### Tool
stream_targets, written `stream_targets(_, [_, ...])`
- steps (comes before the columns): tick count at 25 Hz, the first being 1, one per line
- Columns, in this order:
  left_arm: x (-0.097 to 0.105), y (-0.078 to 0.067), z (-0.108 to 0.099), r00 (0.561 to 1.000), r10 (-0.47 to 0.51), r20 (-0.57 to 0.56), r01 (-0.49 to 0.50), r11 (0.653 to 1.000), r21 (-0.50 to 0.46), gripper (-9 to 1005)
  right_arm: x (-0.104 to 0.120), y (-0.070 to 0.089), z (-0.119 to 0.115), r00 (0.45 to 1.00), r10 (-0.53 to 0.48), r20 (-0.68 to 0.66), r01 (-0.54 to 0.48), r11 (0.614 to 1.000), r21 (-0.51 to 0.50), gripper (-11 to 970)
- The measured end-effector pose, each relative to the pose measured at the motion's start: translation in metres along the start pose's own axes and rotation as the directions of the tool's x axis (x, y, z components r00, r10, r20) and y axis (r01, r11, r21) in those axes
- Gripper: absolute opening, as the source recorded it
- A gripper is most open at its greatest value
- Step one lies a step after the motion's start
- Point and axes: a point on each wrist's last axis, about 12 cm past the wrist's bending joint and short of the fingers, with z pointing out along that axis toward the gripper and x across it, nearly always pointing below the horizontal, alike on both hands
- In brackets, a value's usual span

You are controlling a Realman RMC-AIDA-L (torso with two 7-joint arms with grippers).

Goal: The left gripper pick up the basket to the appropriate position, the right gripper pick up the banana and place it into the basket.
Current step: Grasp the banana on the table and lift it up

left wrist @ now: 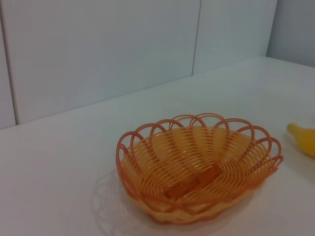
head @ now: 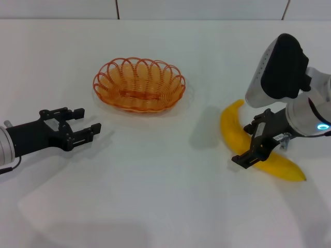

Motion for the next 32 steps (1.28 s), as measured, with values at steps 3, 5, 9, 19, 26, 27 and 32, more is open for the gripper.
stream_targets(3, [0.0, 0.0, 0.0, 1.0, 0.0, 0.0, 0.0, 1.0, 0.0, 642, -0.001, 0.0, 0.0, 1.0, 0.002, 0.004, -0.002, 1.0, 0.0, 728])
stream_targets(5, [0.0, 0.0, 0.0, 1.0, 0.0, 0.0, 0.0, 1.0, 0.0, 642, -0.001, 0.0, 0.0, 1.0, 0.007, 0.003, -0.007, 1.0, 0.0, 726])
stream_targets(9, [0.0, 0.0, 0.0, 1.0, -0.001, 0.001, 0.001, 1.0, 0.0, 642, 0.0, 0.0, 0.0, 1.0, 0.012, 0.001, -0.012, 1.0, 0.0, 722])
stream_targets(19, [0.0, 0.0, 0.0, 1.0, -0.005, 0.001, 0.005, 1.0, 0.0, 642, -0.014, 0.001, -0.019, 0.998, -0.027, 0.052, 0.024, 0.999, 0.044, 481])
stream_targets(26, [-0.001, 0.0, 0.001, 1.0, -0.001, 0.002, 0.001, 1.0, 0.001, 642, -0.041, 0.005, -0.042, 0.979, -0.133, 0.153, 0.113, 0.985, 0.13, 474])
stream_targets(27, [-0.002, 0.0, 0.001, 1.0, -0.001, 0.002, 0.001, 1.0, 0.002, 642, -0.046, 0.006, -0.043, 0.974, -0.153, 0.167, 0.129, 0.981, 0.142, 474])
stream_targets(32, [-0.003, 0.001, 0.002, 1.0, 0.001, 0.004, -0.001, 1.0, 0.004, 642, -0.075, 0.015, -0.038, 0.941, -0.254, 0.223, 0.21, 0.957, 0.202, 473])
